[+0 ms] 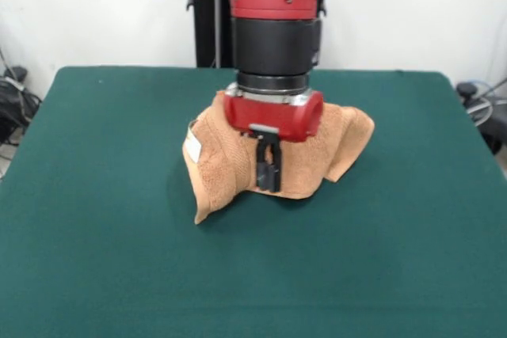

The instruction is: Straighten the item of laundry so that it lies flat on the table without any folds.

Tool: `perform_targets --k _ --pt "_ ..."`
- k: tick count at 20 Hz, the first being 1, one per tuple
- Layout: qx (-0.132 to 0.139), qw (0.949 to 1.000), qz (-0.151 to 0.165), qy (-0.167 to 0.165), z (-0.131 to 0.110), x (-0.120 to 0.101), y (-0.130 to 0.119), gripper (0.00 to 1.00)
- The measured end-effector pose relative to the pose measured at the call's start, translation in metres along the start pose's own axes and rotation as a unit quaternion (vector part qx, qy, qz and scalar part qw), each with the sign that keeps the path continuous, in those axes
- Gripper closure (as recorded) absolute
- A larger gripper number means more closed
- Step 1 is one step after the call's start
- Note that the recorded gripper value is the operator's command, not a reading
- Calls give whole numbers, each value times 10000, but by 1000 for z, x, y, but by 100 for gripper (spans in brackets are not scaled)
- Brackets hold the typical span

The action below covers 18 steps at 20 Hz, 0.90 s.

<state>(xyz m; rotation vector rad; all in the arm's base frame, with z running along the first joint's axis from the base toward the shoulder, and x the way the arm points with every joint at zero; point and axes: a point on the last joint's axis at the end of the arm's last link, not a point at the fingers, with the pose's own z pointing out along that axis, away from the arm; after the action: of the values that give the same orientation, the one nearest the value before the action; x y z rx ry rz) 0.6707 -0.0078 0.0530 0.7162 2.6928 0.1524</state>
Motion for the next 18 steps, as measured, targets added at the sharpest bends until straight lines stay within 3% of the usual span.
perform_targets --k 8,18 --pt "-119 9998 -8 136 -7 14 4 100" --pt "-230 9992 116 294 -6 18 -31 100"
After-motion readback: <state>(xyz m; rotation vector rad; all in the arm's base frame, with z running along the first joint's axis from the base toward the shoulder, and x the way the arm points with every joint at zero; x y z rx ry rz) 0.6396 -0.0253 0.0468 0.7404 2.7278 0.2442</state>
